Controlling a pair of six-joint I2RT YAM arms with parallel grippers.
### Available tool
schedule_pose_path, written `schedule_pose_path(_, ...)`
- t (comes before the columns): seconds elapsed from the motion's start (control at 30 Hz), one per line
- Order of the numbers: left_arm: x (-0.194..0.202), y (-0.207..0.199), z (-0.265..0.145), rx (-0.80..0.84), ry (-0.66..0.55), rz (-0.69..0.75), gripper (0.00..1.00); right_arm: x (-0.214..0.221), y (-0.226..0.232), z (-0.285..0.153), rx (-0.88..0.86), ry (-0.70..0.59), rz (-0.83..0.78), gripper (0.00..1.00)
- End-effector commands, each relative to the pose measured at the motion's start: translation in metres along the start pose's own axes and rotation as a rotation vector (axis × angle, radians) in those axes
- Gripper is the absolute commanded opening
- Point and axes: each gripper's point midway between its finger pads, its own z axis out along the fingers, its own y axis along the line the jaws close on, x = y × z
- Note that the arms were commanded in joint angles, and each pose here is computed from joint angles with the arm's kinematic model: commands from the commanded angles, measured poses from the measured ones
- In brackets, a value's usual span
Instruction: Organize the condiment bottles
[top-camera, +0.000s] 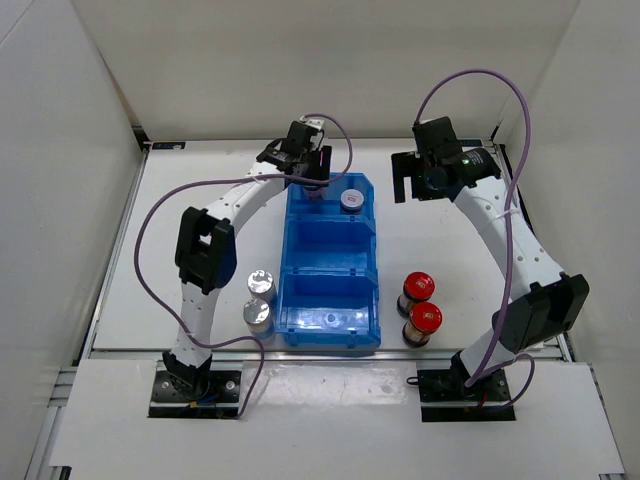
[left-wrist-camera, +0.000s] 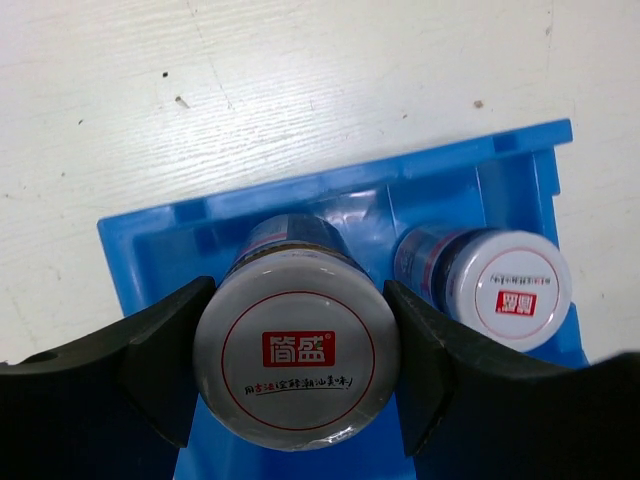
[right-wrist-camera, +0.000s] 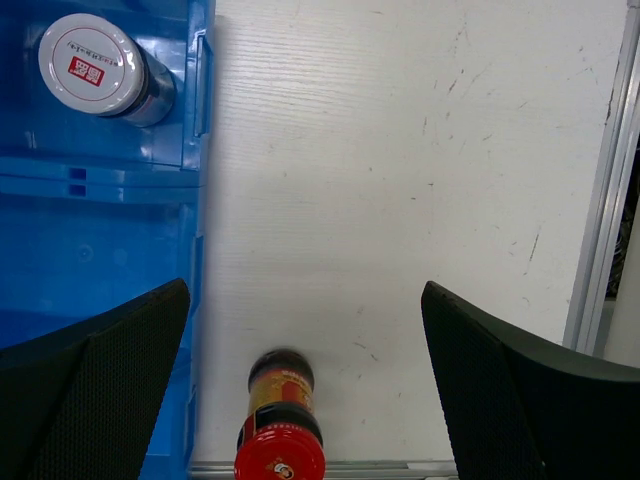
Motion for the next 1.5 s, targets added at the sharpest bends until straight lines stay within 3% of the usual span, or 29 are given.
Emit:
schedule_pose_path(0.0,-0.037,-0.012,-0.01,0.045,-0.089,-0.003,0.17,-0.013,-0.008,-0.012,0.021,-0.067,-0.012,1.0)
schedule_pose_path(0.13,-0.027,-0.013,0.005,0.048,-0.057,0.0,0.28,-0.01,-0.01,-0.01,0.032,-0.059,-0.023,1.0)
schedule_pose_path(0.37,-0.016,-0.004,0.016,0.05,-0.019,-0.02,0.3,-0.004,-0.012,-0.006,0.045,-0.04,-0.038,1.0)
schedule_pose_path(0.47,-0.006,0.001,0.023,0.046,0.009,-0.044,0.53,-0.001,-0.014,-0.007,0.045,-0.038,-0.058,1.0)
schedule_pose_path(0.6,0.012,0.007,0.028,0.051,0.057,-0.05,0.64,0.005,-0.015,-0.008,0.046,-0.029,-0.061,1.0)
schedule_pose_path(0.63,0.007,0.007,0.024,0.054,0.045,-0.039,0.81,0.011,-0.016,-0.008,0.048,-0.021,-0.064,1.0)
schedule_pose_path(0.7,0.001,0.014,0.017,0.036,0.033,-0.045,1.0,0.015,-0.015,-0.011,0.038,-0.014,-0.05,1.0)
schedule_pose_path(0.9,-0.052,0.012,-0.038,0.056,-0.106,-0.037,1.0,0.024,-0.01,-0.015,0.013,0.017,0.007,1.0)
schedule_pose_path(1.0,-0.084,0.024,-0.096,-0.033,-0.218,-0.045,1.0,0.029,-0.007,-0.019,-0.002,0.043,0.034,1.0)
schedule_pose_path(1.03,-0.101,0.024,-0.133,-0.048,-0.283,-0.051,1.0,0.03,-0.005,-0.022,-0.009,0.05,0.054,1.0)
schedule_pose_path(1.1,-0.103,0.03,-0.166,-0.092,-0.308,-0.054,1.0,0.039,0.002,-0.024,-0.047,0.099,0.06,1.0)
schedule_pose_path(1.2,-0.073,0.047,-0.209,-0.126,-0.262,-0.088,1.0,0.058,0.005,-0.024,-0.079,0.179,0.091,1.0)
schedule_pose_path(1.23,-0.043,0.053,-0.202,-0.141,-0.199,-0.089,1.0,0.068,0.009,-0.022,-0.109,0.231,0.113,1.0)
schedule_pose_path(1.27,-0.037,0.056,-0.229,-0.131,-0.234,-0.105,1.0,0.076,0.013,-0.022,-0.133,0.265,0.112,1.0)
schedule_pose_path(1.33,0.009,0.069,-0.229,-0.157,-0.162,-0.108,1.0,0.1,0.02,-0.018,-0.162,0.351,0.128,1.0)
schedule_pose_path(1.37,0.013,0.075,-0.251,-0.156,-0.2,-0.121,1.0,0.105,0.019,-0.023,-0.163,0.348,0.128,1.0)
schedule_pose_path(1.47,0.048,0.083,-0.259,-0.158,-0.175,-0.145,1.0,0.131,0.021,-0.024,-0.166,0.391,0.139,1.0)
